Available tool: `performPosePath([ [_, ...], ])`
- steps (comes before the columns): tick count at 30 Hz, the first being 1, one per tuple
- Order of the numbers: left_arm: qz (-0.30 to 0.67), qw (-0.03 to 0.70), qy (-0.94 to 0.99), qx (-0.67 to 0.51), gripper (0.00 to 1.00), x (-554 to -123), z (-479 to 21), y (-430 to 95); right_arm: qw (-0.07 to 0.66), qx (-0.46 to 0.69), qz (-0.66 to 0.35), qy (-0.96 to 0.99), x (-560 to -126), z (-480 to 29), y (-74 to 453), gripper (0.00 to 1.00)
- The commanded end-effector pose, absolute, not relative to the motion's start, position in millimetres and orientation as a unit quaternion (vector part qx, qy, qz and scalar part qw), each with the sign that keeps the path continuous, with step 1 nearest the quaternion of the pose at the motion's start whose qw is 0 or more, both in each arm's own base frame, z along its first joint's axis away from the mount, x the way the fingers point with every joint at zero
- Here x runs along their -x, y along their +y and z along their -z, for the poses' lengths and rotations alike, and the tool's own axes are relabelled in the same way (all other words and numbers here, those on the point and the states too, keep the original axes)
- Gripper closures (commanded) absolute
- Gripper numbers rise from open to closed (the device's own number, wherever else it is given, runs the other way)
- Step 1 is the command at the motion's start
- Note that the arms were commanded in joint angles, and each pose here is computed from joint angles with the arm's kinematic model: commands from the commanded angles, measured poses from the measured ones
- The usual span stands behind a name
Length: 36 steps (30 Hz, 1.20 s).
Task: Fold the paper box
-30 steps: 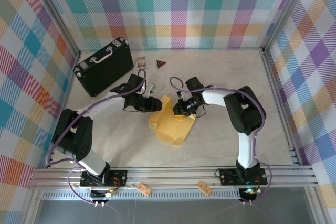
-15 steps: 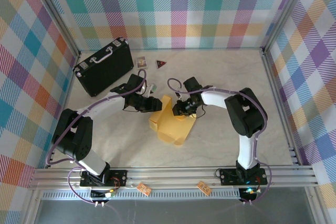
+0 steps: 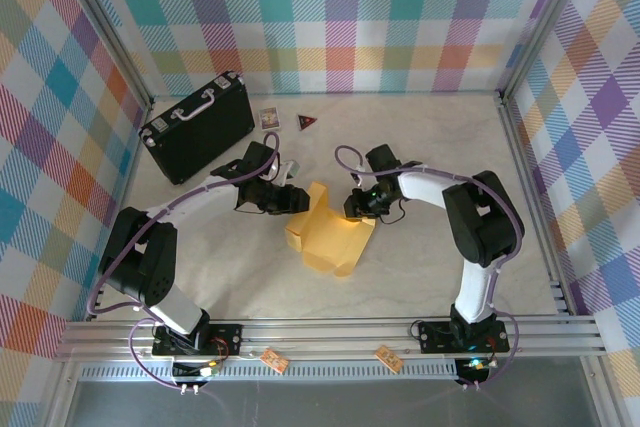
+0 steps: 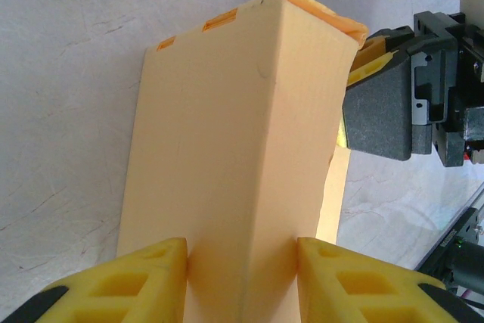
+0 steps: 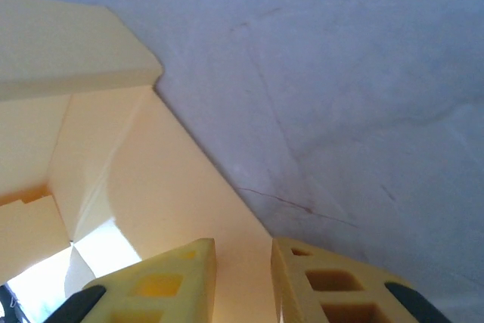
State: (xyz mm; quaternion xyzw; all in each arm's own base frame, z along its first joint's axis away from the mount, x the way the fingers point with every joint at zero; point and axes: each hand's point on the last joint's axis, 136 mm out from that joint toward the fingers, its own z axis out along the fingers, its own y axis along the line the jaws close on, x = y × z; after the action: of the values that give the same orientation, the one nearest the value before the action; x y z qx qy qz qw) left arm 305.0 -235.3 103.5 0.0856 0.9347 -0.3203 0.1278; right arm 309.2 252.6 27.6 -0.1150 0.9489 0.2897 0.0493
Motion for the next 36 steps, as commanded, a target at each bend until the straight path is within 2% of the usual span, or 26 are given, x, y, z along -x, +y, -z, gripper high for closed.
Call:
performPosePath([
  [1,0.273,0.073,0.957,-0.065,0.61,-284,-73,-215,0.053,0.12,-0.279,0.951,-310,-40,244,0.73],
  [9,0.274,0.074,0.957,-0.066,0.6,-285,-74,-216,0.095,0.123,-0.286,0.945,-328,-74,233,0.69],
  [14,0.274,0.073,0.957,-0.064,0.61,-285,-74,-216,0.151,0.135,-0.319,0.926,-318,-105,235,0.67],
  [20,0.275,0.075,0.956,-0.065,0.6,-286,-74,-217,0.172,0.172,-0.373,0.895,-254,-119,261,0.68],
  [25,0.272,0.072,0.957,-0.065,0.6,-285,-73,-215,0.212,0.26,-0.352,0.874,-190,-101,290,0.69],
  [36,0.271,0.073,0.958,-0.065,0.6,-285,-73,-215,0.218,0.38,-0.286,0.852,-128,-59,335,0.7],
])
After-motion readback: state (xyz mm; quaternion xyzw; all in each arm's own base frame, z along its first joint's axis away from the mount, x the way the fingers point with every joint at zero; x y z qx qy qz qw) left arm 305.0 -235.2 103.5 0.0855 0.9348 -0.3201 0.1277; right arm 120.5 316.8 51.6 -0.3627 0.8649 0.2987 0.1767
